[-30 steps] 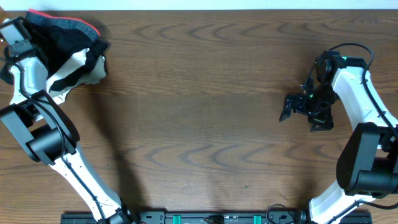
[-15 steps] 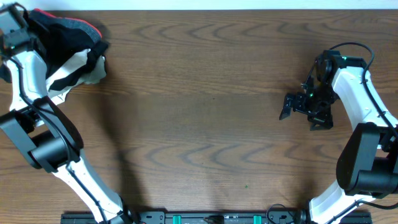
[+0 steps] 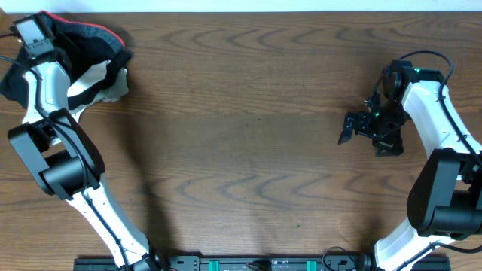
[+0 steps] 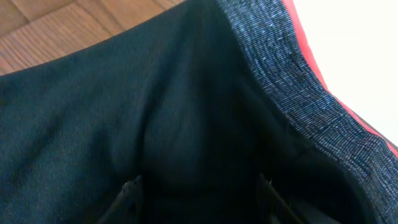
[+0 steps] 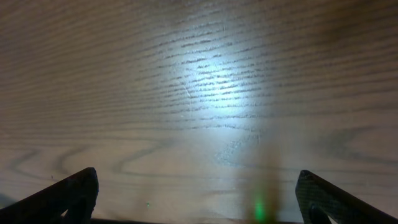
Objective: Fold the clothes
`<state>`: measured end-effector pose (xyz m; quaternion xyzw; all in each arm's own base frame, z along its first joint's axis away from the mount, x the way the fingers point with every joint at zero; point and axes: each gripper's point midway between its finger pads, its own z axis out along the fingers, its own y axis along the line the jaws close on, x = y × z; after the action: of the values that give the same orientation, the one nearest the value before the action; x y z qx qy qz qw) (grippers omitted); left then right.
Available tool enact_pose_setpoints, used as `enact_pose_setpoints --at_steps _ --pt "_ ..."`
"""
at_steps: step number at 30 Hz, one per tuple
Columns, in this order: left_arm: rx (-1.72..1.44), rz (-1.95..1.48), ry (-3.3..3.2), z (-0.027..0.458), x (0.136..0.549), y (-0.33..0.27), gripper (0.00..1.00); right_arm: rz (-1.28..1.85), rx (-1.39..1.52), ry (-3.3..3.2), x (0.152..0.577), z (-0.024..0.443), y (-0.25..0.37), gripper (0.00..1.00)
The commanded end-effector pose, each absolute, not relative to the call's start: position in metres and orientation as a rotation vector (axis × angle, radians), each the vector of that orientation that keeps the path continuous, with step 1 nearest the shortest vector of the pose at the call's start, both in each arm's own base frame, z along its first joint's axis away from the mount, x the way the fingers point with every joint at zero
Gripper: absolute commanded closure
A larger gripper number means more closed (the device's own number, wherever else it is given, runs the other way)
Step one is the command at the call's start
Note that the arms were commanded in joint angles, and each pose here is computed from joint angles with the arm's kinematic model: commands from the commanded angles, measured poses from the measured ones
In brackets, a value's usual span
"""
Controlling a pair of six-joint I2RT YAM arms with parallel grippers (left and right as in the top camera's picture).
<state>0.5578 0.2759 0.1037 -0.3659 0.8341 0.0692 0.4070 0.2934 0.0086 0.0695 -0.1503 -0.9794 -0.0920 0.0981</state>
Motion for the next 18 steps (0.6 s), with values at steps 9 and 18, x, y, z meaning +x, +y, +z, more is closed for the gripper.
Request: enact_pose_setpoints --at_steps 9,18 --pt "-0.932 0.151 2.304 0.035 0.54 0.23 0.41 -0.264 -0.448 -2.91 0.296 0.068 0.01 0.01" --pt "-0.817 0.104 2.109 0.174 0.549 0.199 0.4 -0.28 -0.475 -2.937 0.306 0.072 0.011 0.01"
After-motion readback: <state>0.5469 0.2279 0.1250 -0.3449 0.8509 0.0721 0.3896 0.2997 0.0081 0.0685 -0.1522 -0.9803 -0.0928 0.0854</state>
